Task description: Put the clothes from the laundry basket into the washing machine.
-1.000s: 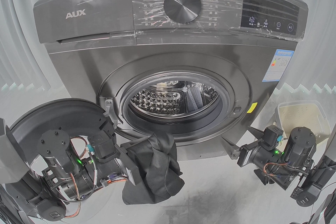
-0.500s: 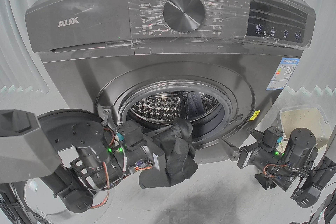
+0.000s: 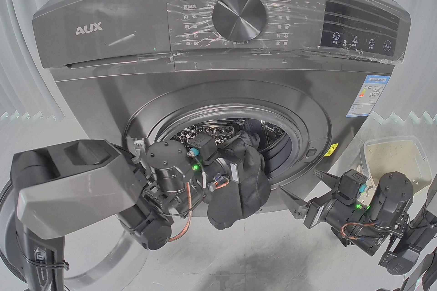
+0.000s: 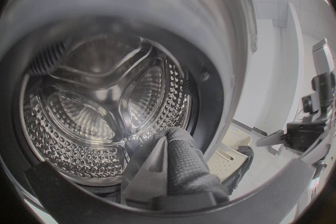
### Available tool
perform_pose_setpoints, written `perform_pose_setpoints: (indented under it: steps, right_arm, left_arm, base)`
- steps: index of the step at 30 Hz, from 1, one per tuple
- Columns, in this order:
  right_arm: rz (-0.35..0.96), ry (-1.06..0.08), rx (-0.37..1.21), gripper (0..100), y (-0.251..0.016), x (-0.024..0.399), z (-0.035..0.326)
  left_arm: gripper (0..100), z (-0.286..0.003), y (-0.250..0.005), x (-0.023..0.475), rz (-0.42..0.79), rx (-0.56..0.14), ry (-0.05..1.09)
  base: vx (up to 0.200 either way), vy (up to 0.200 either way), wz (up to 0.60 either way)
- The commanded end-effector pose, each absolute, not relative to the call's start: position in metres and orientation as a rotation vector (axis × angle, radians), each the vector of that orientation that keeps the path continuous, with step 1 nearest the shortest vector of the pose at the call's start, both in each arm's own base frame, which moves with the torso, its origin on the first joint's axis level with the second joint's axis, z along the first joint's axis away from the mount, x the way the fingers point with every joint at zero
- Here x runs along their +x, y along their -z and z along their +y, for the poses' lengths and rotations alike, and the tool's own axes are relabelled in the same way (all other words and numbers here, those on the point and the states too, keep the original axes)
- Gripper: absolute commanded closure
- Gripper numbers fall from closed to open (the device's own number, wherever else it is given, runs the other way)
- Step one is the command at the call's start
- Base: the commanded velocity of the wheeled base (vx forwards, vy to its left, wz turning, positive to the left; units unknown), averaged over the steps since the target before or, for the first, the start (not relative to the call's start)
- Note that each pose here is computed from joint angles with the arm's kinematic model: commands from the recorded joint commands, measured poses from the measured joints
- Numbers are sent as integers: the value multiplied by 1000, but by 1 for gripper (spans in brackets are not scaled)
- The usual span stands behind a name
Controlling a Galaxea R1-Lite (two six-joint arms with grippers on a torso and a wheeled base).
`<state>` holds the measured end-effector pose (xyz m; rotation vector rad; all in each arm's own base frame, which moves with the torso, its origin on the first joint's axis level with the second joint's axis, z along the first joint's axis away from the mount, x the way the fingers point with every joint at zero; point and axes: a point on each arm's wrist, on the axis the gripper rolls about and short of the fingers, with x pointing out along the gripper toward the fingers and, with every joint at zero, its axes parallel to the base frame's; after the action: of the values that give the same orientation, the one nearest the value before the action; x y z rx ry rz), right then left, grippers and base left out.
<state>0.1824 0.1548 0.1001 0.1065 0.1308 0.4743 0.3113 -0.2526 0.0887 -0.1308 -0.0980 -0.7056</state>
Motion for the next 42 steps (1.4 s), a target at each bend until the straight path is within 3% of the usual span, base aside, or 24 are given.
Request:
perform_pose_setpoints:
  steps: [1,7,13,21,31,42]
  right_arm:
    - [115,-488,114,0,-105,178,155]
    - [117,-489,113,0,-104,179,155]
    - [121,-490,112,0,-103,179,156]
    - [127,-484,111,0,-102,179,154]
    - [136,-490,107,0,-100,179,156]
    - [150,-489,102,0,-96,180,157]
  left_arm:
    - [100,-268,-49,340,-26,-115,674]
    - [100,-274,-47,358,-38,-120,653]
    - [100,-282,-49,371,27,-120,644]
    - [100,-281,-55,375,62,-185,631]
    - [100,-246,-83,421,28,-197,519]
    - [100,-253,-52,463,10,-188,483]
  base:
    - [0,0,0]
    - [0,0,0]
    - [0,0,0]
    - [0,0,0]
    - [0,0,0]
    - [0,0,0]
